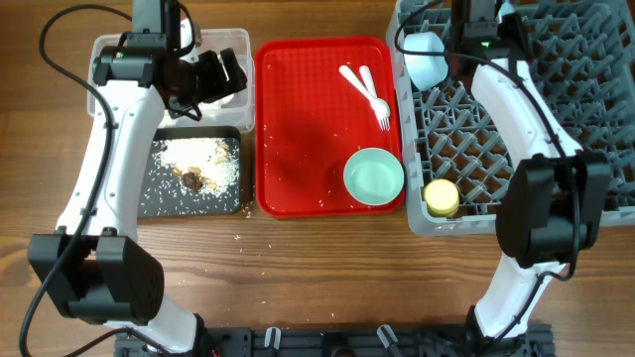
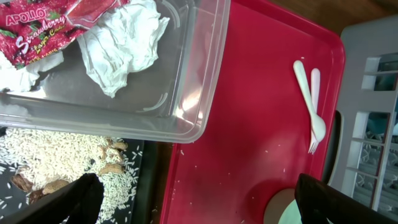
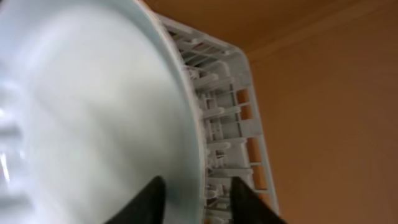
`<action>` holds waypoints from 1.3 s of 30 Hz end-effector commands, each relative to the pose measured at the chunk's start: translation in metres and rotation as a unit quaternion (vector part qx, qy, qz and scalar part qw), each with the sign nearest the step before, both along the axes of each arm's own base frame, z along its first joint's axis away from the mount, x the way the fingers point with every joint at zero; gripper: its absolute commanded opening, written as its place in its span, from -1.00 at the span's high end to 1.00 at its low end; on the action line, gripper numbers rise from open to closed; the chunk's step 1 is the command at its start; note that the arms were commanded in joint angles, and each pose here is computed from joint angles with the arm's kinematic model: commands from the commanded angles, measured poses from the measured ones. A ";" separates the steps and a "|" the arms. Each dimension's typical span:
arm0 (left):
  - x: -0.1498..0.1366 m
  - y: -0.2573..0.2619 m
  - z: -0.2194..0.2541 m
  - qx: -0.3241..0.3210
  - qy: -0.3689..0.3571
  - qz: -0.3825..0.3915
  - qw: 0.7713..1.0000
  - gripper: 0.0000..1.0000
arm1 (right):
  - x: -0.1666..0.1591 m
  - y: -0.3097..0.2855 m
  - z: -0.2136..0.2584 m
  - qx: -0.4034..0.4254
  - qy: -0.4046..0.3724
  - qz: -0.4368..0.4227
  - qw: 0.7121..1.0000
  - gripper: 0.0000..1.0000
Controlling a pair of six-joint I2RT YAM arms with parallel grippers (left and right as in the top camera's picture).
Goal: Sort waste into correct bins and load items into the dishwasher rack
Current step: 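Lift the light-blue plate and stand it upright in the rack, then grasp the mint-green bowl with the right gripper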
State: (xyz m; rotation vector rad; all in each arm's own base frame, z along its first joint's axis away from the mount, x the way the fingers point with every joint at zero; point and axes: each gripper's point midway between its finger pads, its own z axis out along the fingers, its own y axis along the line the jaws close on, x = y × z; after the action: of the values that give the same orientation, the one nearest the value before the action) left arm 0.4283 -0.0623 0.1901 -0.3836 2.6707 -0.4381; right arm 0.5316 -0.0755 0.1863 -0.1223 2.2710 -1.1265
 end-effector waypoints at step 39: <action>0.001 0.002 0.006 0.004 -0.009 0.001 1.000 -1.00 | -0.247 0.333 -0.171 0.605 0.314 -0.010 0.732 -0.11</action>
State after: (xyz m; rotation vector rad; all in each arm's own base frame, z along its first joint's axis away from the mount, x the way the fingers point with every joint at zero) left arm 0.4282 -0.0622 0.1901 -0.3838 2.6710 -0.4375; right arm 0.2985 0.2350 0.0201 0.1337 3.0659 0.5077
